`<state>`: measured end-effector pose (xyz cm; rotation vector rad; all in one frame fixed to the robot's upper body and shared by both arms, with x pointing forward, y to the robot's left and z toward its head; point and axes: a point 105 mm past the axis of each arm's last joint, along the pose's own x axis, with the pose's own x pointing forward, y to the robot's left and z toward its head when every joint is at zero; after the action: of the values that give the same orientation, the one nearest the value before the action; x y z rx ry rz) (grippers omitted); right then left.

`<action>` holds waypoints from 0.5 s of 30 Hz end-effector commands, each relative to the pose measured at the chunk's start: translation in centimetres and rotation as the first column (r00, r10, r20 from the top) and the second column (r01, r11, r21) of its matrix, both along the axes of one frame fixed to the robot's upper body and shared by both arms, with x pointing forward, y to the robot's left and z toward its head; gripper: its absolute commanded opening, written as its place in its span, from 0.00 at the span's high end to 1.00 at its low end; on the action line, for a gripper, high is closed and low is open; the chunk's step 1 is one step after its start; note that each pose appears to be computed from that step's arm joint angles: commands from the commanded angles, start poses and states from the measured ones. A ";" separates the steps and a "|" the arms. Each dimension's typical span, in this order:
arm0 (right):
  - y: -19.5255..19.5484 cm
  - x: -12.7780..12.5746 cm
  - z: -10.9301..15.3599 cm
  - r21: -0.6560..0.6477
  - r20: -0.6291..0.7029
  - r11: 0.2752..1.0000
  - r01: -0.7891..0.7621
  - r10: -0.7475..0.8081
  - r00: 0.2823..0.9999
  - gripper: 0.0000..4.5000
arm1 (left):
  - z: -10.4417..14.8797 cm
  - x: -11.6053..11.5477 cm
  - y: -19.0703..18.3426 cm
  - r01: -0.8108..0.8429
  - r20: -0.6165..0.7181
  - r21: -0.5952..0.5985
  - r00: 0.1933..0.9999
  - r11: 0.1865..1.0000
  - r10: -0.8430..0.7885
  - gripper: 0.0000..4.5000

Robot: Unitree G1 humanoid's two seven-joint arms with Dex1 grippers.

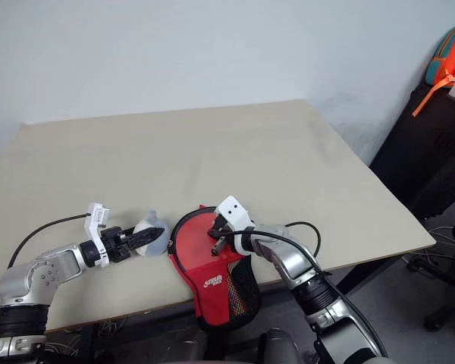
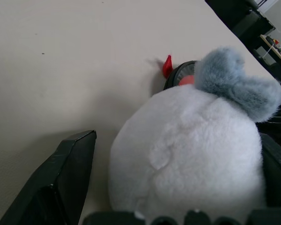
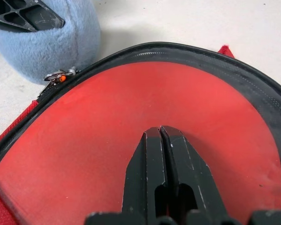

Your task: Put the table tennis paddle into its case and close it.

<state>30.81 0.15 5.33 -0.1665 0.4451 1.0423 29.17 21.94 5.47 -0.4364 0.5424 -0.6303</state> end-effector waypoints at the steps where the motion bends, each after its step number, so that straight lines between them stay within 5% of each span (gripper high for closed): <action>1: 0.2 -0.5 -0.3 -0.007 -0.003 1.000 -0.019 0.019 1.000 1.00 | -0.9 -0.7 -0.8 0.018 -0.052 -0.019 0.998 1.000 -0.019 0.09; 11: 0.3 -0.7 -0.6 -0.018 -0.005 0.999 -0.029 0.029 1.000 1.00 | 1.4 0.7 0.3 0.000 0.018 -0.038 1.000 0.999 0.001 0.75; 15: 0.3 -0.6 -0.6 -0.025 -0.003 0.999 -0.032 0.032 0.999 1.00 | 2.6 1.7 0.9 -0.003 0.058 -0.016 0.998 1.000 0.004 0.89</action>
<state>30.59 0.29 5.23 -0.1850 0.4388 1.0543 29.93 22.14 6.24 -0.4739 0.5458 -0.6450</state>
